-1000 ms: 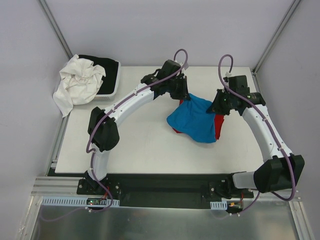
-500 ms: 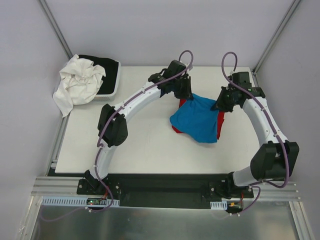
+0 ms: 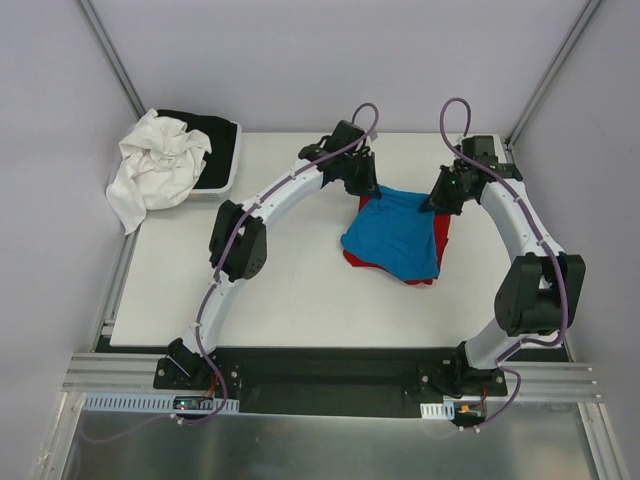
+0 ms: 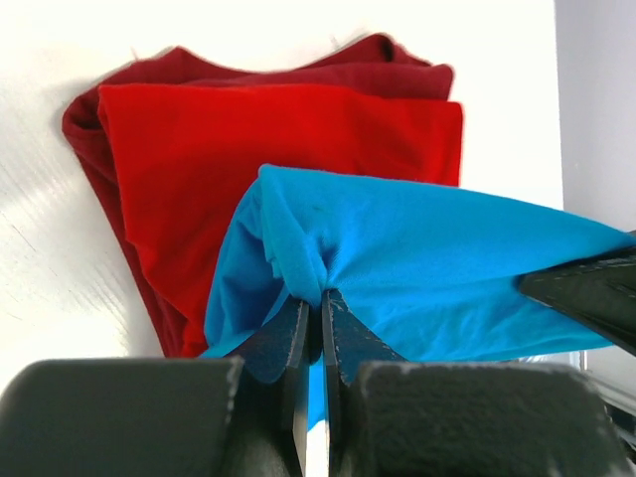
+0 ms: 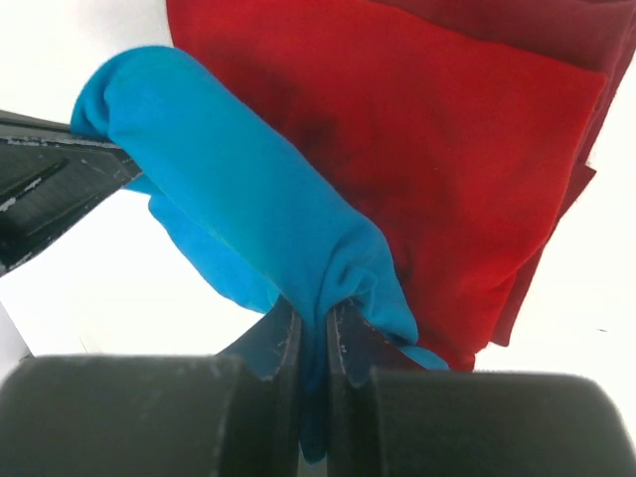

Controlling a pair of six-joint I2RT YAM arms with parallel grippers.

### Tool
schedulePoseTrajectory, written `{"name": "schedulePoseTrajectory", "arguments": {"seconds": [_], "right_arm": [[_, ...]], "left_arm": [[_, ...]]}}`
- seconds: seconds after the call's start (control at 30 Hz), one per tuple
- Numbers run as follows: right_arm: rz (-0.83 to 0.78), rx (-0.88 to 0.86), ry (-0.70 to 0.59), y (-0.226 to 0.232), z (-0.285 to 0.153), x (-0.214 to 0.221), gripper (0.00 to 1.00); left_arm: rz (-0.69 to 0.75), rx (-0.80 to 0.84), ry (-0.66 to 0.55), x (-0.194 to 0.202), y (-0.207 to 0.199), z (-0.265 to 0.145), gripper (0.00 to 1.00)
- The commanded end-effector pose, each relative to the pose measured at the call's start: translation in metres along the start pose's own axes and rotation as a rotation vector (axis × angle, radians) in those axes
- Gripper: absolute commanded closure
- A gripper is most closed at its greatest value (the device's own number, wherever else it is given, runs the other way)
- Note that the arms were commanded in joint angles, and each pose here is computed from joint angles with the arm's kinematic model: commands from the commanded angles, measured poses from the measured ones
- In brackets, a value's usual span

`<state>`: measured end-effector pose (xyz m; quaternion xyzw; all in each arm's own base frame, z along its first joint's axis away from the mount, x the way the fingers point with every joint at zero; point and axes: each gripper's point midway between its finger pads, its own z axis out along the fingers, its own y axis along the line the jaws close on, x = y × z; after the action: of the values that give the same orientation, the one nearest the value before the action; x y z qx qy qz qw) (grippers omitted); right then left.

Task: Fold and stack the t-shirts
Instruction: Neatly place the folded tshirt to the corner

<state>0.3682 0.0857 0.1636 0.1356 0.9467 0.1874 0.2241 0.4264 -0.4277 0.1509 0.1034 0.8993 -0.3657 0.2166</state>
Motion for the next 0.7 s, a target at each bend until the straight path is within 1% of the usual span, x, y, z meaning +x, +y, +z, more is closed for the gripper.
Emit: {"name": "schedulePoseTrajectory", "arguments": {"seconds": [0.0,0.13,0.37,0.67], "right_arm": [[0.000,0.026,-0.032,-0.013,0.004,-0.006,0.99],[0.011,0.045,-0.008,-0.023,0.018,0.004,0.99],[0.018,0.098,-0.008,-0.039,0.029,0.007,0.99],[0.089,0.243,-0.002,-0.073,0.048,0.003,0.99]], "left_arm": [[-0.015,-0.045,0.011,0.000,0.026,0.004,1.00],[-0.021,-0.053,0.030,0.006,0.034,0.012,1.00],[-0.040,-0.056,0.049,0.010,0.042,0.027,1.00],[-0.057,-0.086,0.076,0.021,0.062,0.047,1.00]]}}
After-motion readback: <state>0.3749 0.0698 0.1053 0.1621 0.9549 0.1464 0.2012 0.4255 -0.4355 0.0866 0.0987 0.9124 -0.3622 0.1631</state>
